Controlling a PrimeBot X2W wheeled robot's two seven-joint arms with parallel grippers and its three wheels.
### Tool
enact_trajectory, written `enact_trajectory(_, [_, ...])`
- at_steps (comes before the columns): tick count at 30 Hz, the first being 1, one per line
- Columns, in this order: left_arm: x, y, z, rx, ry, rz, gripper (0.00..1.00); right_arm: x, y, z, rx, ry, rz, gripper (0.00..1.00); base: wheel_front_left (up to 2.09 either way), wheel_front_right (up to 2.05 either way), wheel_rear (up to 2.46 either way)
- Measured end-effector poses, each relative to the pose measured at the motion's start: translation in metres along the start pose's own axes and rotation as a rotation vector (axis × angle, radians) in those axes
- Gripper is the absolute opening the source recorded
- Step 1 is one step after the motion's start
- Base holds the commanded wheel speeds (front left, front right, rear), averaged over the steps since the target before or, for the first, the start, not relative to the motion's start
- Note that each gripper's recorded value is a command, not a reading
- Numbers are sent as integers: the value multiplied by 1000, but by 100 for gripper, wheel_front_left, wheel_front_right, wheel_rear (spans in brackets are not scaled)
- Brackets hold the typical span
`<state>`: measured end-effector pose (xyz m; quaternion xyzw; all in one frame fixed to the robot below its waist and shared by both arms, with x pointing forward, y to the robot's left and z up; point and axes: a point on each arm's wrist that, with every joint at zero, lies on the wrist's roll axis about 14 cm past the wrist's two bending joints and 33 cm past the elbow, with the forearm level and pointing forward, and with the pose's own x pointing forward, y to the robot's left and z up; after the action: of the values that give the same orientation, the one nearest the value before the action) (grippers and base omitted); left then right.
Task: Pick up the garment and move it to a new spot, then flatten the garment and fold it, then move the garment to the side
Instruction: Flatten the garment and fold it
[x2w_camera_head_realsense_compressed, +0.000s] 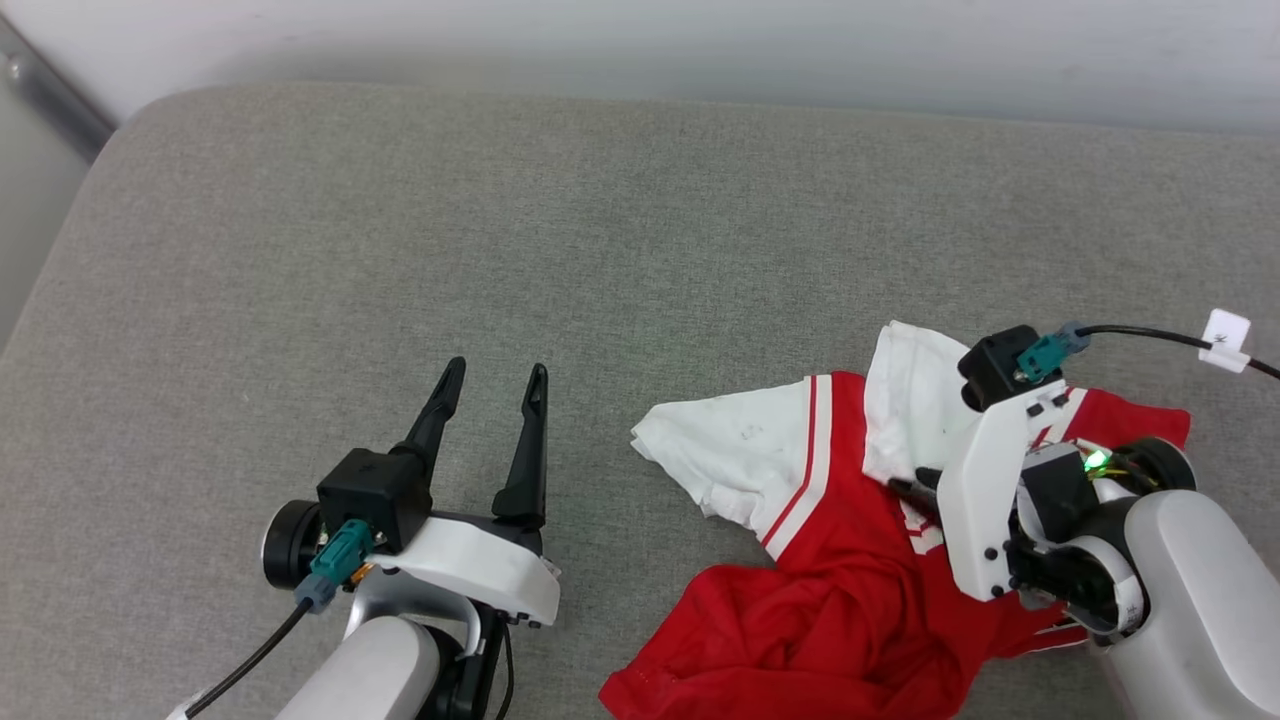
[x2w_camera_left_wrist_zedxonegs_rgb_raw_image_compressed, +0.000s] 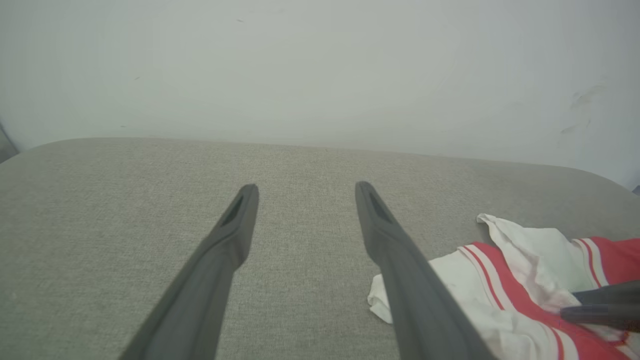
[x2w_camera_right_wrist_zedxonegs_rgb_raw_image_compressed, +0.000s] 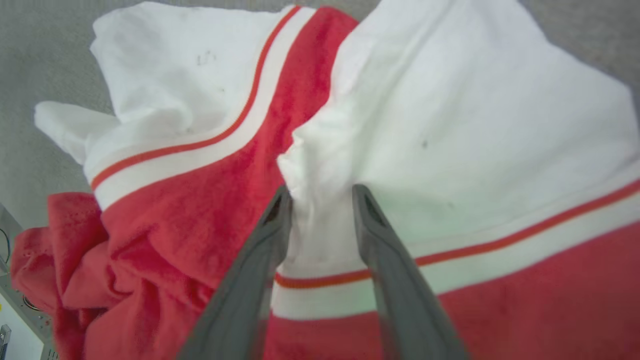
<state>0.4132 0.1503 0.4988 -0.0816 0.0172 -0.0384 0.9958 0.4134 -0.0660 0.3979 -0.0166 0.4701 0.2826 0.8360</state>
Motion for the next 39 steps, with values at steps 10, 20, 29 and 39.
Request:
enact_trajectory(10, [4, -8, 4, 1, -17, -23, 100, -49, -41, 37, 64, -257, -122, 0, 0, 0, 0])
enact_trajectory(20, [4, -24, 3, -5, -5, -69, 100, -126, -131, -52, 491, -415, -430, 0, 0, 0, 0])
enact_trajectory(29, [2, -28, 2, -5, 11, -81, 100, -125, -138, -166, 760, -295, -553, 100, 0, 0, 0])
enact_trajectory(39, [-8, -22, 5, 0, 17, -58, 100, -152, -144, -91, 574, -683, -616, 100, 0, 0, 0])
